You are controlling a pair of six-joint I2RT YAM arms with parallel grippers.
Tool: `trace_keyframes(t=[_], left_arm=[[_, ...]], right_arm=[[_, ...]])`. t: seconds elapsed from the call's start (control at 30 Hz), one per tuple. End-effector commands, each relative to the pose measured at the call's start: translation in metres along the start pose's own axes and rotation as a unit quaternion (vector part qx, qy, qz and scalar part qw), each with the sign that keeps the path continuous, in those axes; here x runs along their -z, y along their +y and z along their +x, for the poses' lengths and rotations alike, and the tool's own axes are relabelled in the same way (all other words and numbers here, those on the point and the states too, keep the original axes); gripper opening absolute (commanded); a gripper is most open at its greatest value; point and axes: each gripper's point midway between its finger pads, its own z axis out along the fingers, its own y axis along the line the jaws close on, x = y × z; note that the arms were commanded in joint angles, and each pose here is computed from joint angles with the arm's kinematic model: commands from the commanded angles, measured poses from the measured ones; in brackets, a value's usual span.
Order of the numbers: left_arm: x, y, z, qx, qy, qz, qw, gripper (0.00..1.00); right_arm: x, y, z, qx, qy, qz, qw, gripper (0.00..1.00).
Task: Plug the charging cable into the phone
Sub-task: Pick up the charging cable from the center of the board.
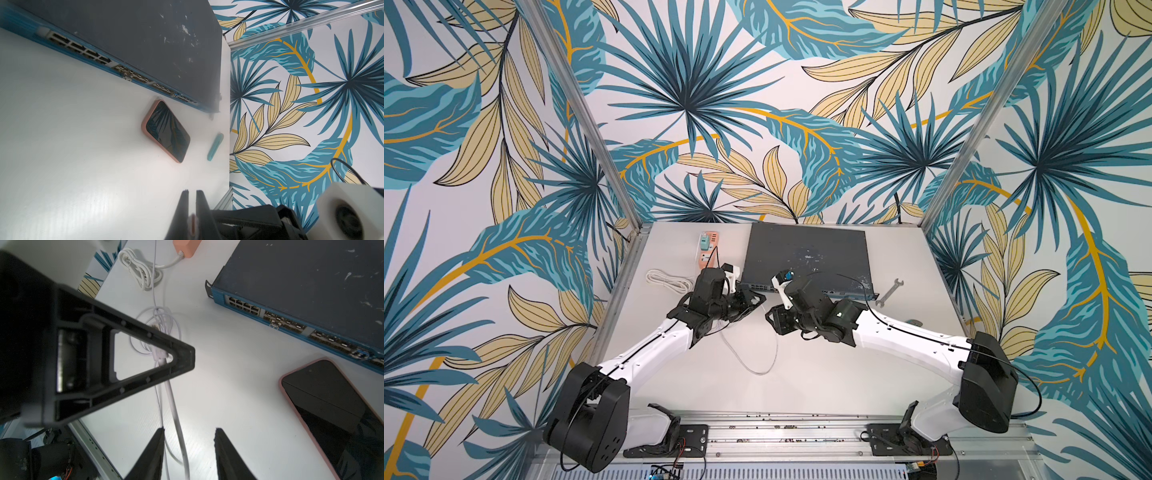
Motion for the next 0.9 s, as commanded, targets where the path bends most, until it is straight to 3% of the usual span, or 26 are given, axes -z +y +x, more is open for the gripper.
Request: trace_keyframes(t=[0.0, 0.17, 0.23, 0.3, 0.33, 0.37, 0.4, 0.53, 0.7, 0.87], left_arm=[[0.006, -0.009, 0.002, -0.017, -0.002, 0.009, 1.000, 0.00], [0.008, -0.012, 0.002, -0.019, -0.002, 0.013, 1.000, 0.00], [0.009, -0.012, 0.003, -0.020, -0.001, 0.012, 1.000, 0.00], [0.010, -0.012, 0.004, -0.019, 0.000, 0.010, 1.000, 0.00], [0.011, -0.012, 0.003, -0.018, -0.001, 0.009, 1.000, 0.07], [0.011, -0.011, 0.003, -0.017, -0.001, 0.007, 1.000, 0.33], [0.012, -0.012, 0.002, -0.015, -0.002, 0.009, 1.000, 0.45], [0.012, -0.016, -0.007, -0.006, -0.012, 0.017, 1.000, 0.57], [0.009, -0.020, -0.012, 0.002, -0.015, 0.032, 0.999, 0.56], [0.006, -0.022, -0.017, 0.001, -0.020, 0.037, 0.999, 0.45]], right_arm=[[-0.011, 0.008, -0.004, 0.024, 0.008, -0.011, 1.000, 0.43], [-0.020, 0.010, -0.007, 0.030, 0.012, -0.012, 0.999, 0.39], [-0.022, 0.010, -0.010, 0.031, 0.012, -0.007, 0.999, 0.28], [-0.022, 0.011, -0.013, 0.031, 0.009, -0.007, 0.999, 0.09], [-0.022, 0.012, -0.014, 0.030, 0.009, -0.007, 0.999, 0.00], [-0.021, 0.013, -0.015, 0.030, 0.009, -0.009, 0.999, 0.00], [-0.021, 0.013, -0.014, 0.029, 0.010, -0.010, 0.999, 0.00], [-0.018, 0.013, -0.008, 0.023, 0.013, -0.018, 0.999, 0.00], [-0.014, 0.013, -0.004, 0.021, 0.012, -0.023, 0.999, 0.00], [-0.013, 0.013, -0.002, 0.020, 0.014, -0.027, 0.999, 0.00]])
